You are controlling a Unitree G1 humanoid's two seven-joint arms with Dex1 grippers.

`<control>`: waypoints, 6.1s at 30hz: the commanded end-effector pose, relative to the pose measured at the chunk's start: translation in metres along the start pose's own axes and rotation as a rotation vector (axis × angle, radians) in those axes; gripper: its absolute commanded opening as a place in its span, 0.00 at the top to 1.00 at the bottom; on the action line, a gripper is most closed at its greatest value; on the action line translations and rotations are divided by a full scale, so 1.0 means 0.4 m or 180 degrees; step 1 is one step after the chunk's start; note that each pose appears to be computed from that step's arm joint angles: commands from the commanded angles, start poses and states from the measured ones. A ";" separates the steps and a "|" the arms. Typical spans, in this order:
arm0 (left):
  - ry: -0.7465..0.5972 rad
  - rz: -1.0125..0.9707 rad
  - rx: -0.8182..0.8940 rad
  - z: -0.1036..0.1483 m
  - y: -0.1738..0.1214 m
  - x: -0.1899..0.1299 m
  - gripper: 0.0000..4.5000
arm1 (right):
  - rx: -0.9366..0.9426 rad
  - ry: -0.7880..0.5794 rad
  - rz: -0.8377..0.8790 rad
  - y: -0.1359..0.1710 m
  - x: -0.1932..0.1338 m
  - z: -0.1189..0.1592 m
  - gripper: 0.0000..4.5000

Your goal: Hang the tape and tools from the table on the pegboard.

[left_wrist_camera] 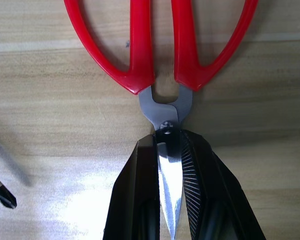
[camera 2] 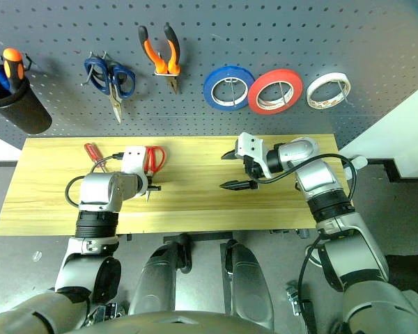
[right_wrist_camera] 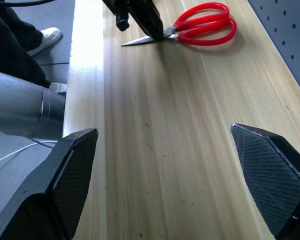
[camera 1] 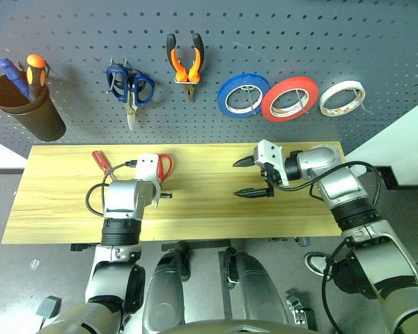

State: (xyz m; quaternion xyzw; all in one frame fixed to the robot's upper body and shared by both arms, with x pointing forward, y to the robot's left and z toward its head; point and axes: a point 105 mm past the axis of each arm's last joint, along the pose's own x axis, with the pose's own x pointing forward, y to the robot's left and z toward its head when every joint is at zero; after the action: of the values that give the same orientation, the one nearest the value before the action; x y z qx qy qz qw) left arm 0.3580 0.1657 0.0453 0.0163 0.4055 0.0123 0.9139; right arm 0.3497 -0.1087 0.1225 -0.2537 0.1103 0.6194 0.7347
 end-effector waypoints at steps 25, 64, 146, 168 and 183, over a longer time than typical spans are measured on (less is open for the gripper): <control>-0.1576 -0.0040 0.1253 -0.014 0.051 -0.304 0.94 | -0.0162 -0.0279 -0.0178 -0.048 -0.074 0.065 0.00; -0.3099 0.0652 0.1094 0.124 0.131 -0.372 0.94 | -0.0478 -0.0374 -0.0289 -0.079 -0.101 0.125 0.00; -0.3231 -0.0141 0.0280 0.280 0.069 -0.243 0.04 | -0.0197 -0.1542 -0.0456 -0.087 -0.143 0.311 0.00; -0.1857 0.0573 -0.0807 0.042 0.233 -0.224 0.01 | 0.0165 -0.0856 0.0268 -0.013 -0.018 0.223 0.00; -0.1375 0.0834 -0.1497 0.063 0.308 -0.086 0.01 | 0.0253 -0.0789 0.0454 -0.028 0.147 0.213 0.00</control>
State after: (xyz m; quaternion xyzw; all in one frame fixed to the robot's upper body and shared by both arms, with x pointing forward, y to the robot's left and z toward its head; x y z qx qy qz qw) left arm 0.3473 0.2799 0.0809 -0.1465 0.2065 0.2075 0.9449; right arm 0.3565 -0.0225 0.1558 -0.1201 0.0851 0.6901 0.7086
